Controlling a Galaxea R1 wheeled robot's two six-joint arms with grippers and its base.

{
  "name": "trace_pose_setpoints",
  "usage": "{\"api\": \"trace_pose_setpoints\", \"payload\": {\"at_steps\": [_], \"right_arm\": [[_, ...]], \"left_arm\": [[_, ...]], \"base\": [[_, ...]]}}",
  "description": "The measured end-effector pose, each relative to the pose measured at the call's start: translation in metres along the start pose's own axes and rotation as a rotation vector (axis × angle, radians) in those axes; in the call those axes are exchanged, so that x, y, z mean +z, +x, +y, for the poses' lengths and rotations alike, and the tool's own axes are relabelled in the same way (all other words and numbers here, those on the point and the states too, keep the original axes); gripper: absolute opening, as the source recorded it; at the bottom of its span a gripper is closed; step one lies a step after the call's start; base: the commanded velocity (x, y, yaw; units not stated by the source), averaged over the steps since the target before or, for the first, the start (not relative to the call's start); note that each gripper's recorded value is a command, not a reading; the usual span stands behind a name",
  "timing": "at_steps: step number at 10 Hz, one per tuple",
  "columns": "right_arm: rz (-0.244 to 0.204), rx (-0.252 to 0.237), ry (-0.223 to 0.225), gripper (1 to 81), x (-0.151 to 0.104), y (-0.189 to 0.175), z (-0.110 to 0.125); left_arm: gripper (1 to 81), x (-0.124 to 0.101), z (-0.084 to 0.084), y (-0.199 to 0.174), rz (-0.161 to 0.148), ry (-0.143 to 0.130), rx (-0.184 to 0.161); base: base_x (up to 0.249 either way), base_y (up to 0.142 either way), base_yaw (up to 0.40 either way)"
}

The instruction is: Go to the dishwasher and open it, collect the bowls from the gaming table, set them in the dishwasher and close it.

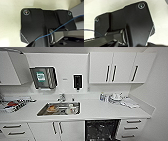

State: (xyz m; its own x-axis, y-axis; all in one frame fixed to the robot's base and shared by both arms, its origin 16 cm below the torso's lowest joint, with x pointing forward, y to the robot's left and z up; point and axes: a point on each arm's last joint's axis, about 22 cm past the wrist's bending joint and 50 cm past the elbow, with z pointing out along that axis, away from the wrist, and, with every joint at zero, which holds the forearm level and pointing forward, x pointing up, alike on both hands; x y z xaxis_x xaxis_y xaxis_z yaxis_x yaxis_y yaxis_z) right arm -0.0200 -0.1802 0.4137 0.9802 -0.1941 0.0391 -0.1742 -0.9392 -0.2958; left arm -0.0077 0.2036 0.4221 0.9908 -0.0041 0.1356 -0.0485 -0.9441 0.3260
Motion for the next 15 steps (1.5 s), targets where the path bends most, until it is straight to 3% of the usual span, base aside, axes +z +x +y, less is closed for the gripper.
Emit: {"api": "trace_pose_setpoints", "payload": {"at_steps": [5,15], "right_arm": [[0.0,0.0,0.0,81.1,0.0,0.0,0.0],[0.001,-0.004,0.005,81.1,0.0,0.001,-0.002]], "left_arm": [[81.1,0.0,0.0,0.0,0.0,0.0,0.0],[81.1,-0.001,-0.002,-0.002,-0.001,0.003,0.002]], "base": [[0.0,0.0,0.172],[0.0,0.0,0.342]]}}
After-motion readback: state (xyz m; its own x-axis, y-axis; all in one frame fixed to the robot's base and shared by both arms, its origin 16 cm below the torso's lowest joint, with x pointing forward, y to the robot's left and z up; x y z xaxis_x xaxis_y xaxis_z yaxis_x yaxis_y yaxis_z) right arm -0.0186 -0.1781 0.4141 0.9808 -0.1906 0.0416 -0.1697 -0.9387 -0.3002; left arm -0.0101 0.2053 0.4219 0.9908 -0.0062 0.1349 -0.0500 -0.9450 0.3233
